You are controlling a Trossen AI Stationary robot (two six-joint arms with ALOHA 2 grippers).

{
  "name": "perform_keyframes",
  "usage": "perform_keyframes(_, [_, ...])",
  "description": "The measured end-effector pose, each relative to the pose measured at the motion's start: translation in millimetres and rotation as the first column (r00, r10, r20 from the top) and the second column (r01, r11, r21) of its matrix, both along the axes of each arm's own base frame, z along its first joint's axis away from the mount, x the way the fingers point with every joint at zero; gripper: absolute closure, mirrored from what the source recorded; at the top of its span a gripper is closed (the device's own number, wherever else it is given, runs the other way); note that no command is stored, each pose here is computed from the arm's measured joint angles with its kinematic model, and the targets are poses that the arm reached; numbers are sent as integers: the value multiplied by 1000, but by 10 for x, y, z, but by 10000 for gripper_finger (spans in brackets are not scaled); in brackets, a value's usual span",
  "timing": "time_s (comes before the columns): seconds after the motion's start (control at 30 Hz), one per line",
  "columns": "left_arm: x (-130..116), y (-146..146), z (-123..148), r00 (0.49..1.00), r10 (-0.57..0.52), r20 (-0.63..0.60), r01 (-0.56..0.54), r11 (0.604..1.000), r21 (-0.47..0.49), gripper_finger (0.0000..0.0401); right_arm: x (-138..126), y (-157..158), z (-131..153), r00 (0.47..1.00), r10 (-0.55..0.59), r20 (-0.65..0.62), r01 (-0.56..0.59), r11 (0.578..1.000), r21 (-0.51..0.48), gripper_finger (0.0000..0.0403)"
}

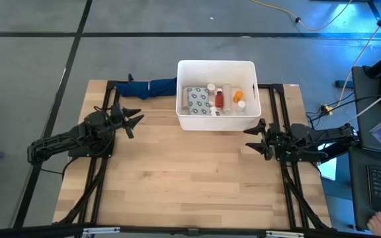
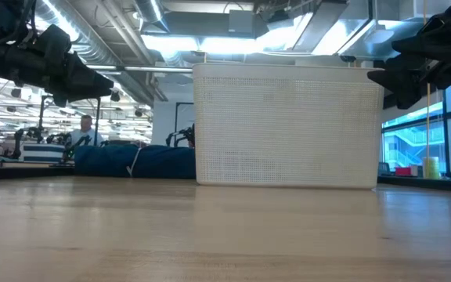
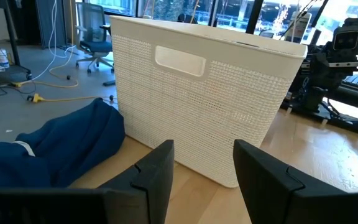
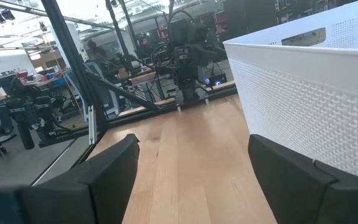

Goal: Pick & place medical supplies in basket/bin
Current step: Return to Home Position

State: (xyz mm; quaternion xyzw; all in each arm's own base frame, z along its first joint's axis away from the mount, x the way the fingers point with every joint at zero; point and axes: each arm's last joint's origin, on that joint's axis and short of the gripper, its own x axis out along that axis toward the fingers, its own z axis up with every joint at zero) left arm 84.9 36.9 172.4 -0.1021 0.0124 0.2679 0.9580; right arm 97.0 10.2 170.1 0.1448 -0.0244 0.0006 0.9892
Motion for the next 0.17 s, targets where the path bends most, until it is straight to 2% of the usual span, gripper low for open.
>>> perform_keyframes(0.17, [0,0,0,1000,0,0,0,1000,0,242,0,0,0,1000,0,0,0,1000,0,100])
